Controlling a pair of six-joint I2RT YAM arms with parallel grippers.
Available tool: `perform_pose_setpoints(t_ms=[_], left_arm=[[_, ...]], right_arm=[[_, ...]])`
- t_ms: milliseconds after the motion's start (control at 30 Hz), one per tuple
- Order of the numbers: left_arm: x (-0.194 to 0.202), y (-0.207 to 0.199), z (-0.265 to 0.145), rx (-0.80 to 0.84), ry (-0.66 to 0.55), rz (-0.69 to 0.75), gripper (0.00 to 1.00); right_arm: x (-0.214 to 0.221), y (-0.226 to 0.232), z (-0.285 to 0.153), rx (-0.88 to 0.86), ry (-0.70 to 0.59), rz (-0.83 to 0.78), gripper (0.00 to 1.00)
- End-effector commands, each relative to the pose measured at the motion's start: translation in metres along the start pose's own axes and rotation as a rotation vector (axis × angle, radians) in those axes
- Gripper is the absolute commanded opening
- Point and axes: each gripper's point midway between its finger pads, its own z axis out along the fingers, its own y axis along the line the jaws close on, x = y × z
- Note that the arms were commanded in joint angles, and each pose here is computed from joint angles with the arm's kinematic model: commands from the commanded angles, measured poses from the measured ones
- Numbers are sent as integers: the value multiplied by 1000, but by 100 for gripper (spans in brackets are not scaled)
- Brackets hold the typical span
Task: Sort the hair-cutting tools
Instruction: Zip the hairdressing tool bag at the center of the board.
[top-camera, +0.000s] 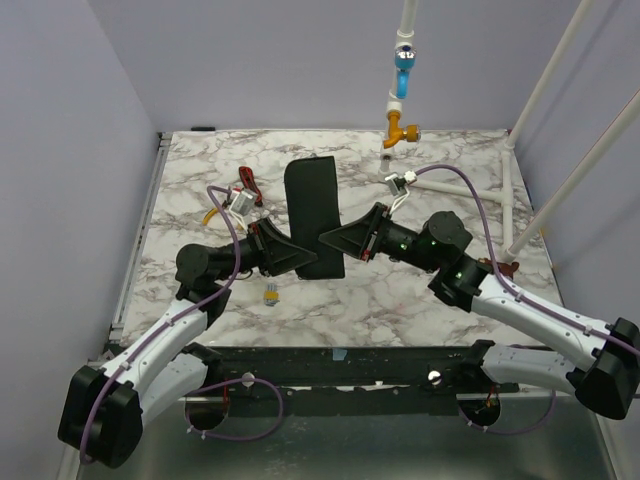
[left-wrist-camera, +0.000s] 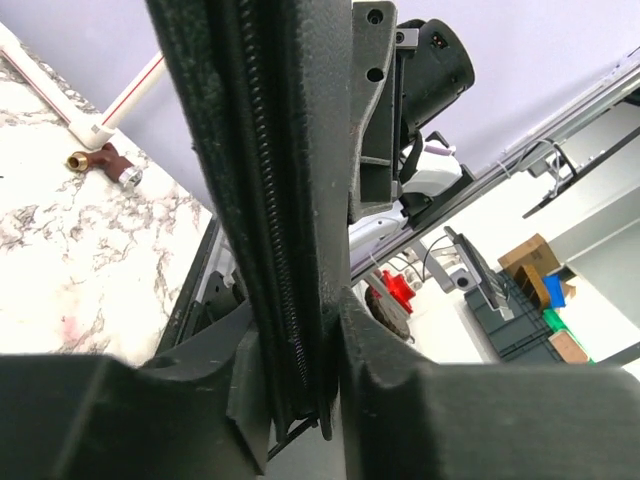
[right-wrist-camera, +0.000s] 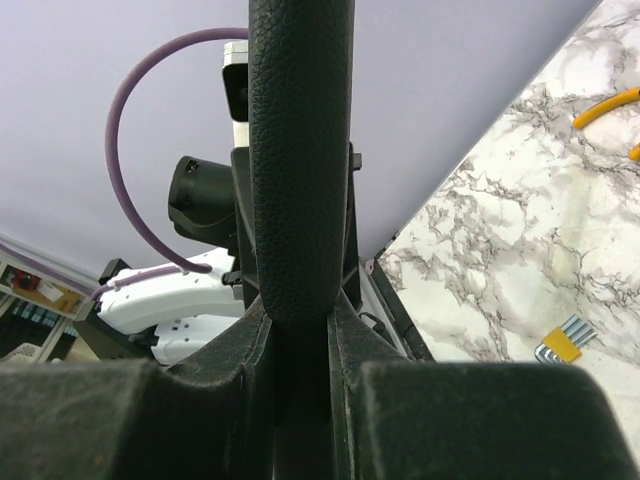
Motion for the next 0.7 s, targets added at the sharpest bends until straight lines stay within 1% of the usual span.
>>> perform_pose_setpoints(t_ms=[0, 67, 167, 233, 267, 467, 500, 567, 600, 633, 667], left_arm=[[5, -14, -1, 67, 3, 56, 22], [6, -17, -2, 83, 2, 60, 23], [7, -22, -3, 110, 3, 57, 37], [7, -27, -4, 135, 4, 61, 40], [8, -29, -5, 147, 5, 56, 38], [9, -43, -7, 215, 13, 72, 5], [9, -43, -7, 218, 12, 74, 1], [8, -46, -8, 221, 6, 81, 0], [6, -47, -7, 218, 2, 83, 0], [4, -48, -6, 215, -4, 94, 0], [1, -49, -5, 206, -11, 101, 0]], right_arm=[[-24, 9, 4, -28, -103, -26, 1], [-24, 10, 5, -34, -97, -28, 1], [-21, 12, 7, -48, -80, -23, 1], [-21, 13, 7, -53, -77, -18, 1], [-20, 13, 7, -56, -73, -17, 1], [-21, 13, 6, -62, -72, -14, 1], [-21, 13, 5, -60, -74, -17, 1], [-23, 14, 4, -55, -77, -32, 1], [-23, 13, 3, -44, -72, -44, 4], [-25, 15, 2, -37, -70, -64, 17], [-25, 14, -1, -22, -61, -93, 35]])
